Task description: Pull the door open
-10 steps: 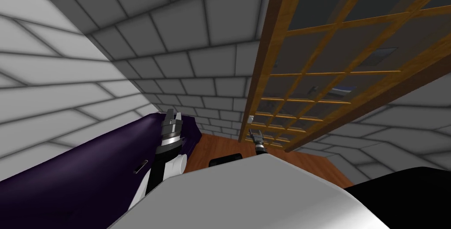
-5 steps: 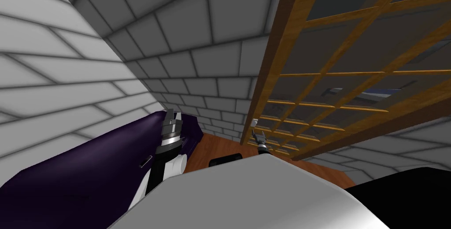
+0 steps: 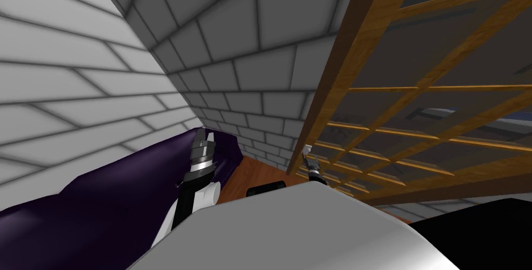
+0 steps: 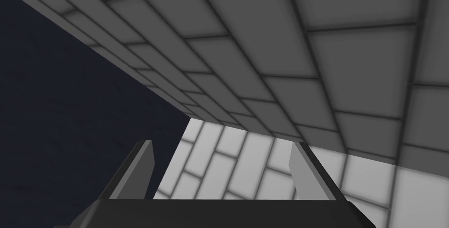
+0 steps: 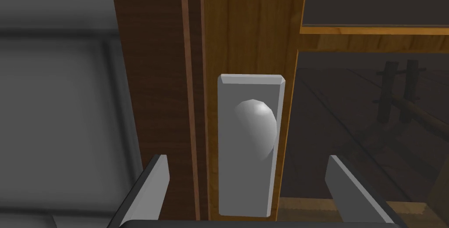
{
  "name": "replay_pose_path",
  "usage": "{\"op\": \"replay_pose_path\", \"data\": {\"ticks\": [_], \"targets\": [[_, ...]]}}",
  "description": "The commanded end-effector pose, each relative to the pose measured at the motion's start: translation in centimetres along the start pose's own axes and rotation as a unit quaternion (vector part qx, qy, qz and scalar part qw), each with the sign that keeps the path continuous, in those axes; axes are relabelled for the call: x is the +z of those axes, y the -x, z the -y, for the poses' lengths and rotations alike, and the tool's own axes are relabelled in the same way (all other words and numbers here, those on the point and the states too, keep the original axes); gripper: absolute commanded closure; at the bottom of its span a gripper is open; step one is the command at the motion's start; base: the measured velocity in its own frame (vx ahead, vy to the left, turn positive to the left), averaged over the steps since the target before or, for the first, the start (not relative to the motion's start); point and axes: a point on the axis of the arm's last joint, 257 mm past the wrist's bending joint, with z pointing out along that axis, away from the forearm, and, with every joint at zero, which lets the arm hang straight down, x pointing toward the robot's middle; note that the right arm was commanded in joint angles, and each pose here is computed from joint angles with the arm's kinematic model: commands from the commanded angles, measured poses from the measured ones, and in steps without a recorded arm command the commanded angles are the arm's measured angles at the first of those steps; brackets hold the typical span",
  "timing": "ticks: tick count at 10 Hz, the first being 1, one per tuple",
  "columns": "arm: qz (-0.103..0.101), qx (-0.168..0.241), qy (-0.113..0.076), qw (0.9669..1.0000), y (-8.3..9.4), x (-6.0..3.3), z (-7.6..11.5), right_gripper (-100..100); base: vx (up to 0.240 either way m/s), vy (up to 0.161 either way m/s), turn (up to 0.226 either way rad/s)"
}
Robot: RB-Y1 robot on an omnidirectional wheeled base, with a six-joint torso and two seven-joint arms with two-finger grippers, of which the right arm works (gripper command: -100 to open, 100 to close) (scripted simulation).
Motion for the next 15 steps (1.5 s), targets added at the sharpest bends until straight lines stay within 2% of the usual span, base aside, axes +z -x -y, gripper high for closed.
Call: {"op": "replay_pose_path", "data": {"ticks": [1,5,6,7,12,15], "targets": [[0.000,0.002,0.017,0.9999,0.0,0.65,-1.7,-100,0.067,-0.030,0.195],[0.000,0.005,0.051,0.9987,0.0,1.39,-5.4,-100,0.044,-0.026,0.160],[0.008,0.003,0.044,0.9990,0.7,0.69,-4.5,-100,-0.001,0.003,0.024],[0.008,0.003,0.044,0.9990,0.7,0.69,-4.5,100,-0.011,0.007,-0.024],[0.008,0.003,0.044,0.9990,0.7,0.69,-4.5,100,-0.001,-0.002,-0.007],[0.005,0.004,0.023,0.9997,0.4,0.61,-3.6,100,-0.157,0.020,0.043]]}}
